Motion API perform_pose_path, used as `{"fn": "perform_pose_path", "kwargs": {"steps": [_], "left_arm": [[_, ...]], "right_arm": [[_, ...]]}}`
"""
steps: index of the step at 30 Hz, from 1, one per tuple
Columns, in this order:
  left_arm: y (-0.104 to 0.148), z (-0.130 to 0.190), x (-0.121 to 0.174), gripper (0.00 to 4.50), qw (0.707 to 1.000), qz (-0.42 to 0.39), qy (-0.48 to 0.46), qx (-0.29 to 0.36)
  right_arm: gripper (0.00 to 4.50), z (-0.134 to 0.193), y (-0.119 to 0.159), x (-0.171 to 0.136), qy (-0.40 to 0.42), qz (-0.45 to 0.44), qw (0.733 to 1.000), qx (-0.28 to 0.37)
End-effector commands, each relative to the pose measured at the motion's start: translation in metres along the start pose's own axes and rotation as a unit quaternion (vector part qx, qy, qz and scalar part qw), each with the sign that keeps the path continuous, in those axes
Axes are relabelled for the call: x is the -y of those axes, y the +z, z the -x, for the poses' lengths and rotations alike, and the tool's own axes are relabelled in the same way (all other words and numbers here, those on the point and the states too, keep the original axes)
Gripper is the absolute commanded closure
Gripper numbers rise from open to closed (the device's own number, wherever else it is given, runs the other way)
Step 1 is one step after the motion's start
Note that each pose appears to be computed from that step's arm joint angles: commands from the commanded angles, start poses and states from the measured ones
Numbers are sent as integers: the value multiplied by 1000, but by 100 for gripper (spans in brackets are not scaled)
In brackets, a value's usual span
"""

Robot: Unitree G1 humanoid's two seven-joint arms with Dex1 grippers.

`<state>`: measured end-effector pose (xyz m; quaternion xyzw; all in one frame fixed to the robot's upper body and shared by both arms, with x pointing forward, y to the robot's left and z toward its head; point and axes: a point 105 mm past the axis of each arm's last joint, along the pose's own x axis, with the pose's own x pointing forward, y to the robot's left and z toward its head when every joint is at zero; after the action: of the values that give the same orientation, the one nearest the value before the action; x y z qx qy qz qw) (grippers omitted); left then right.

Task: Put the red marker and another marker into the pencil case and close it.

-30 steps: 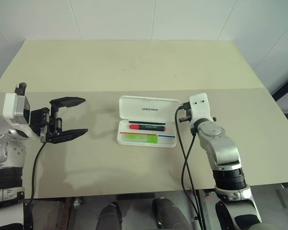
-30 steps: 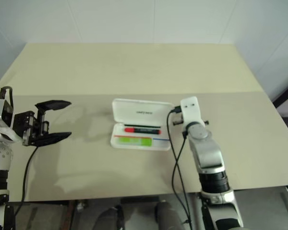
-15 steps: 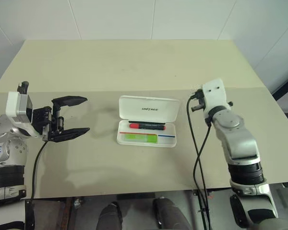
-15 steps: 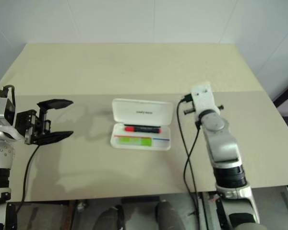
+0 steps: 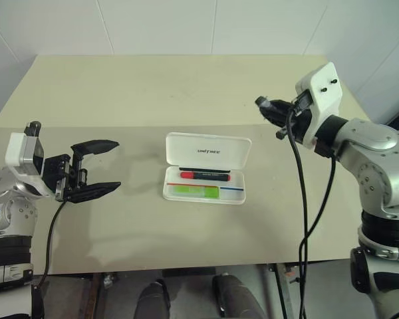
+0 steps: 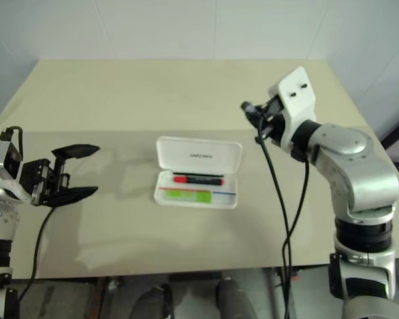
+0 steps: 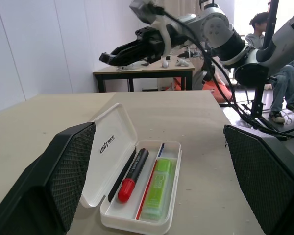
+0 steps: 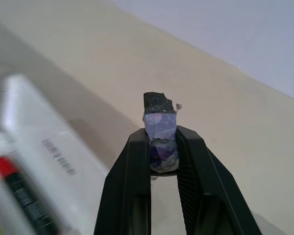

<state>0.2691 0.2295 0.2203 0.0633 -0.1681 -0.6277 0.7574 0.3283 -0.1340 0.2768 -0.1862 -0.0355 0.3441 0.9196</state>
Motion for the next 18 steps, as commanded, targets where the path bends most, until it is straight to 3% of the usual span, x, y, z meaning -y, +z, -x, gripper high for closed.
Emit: {"fn": "perform_pose_path", "kwargs": {"steps": [1,5,12,18], "left_arm": [[2,8,14,0,999,5,-47,1],[-1,10,17,0,999,9,-44,-4],[-6,7,22,0,999,3,-45,-6],[-5,9,27,0,999,2,-38,-6]], "right_arm": [[412,14,4,-28,91,31,995,-6],[412,26,-22,-52,173,47,982,-60],[412,27,-77,-68,234,67,956,-163],[412,16,-89,-76,247,66,952,-169]]}}
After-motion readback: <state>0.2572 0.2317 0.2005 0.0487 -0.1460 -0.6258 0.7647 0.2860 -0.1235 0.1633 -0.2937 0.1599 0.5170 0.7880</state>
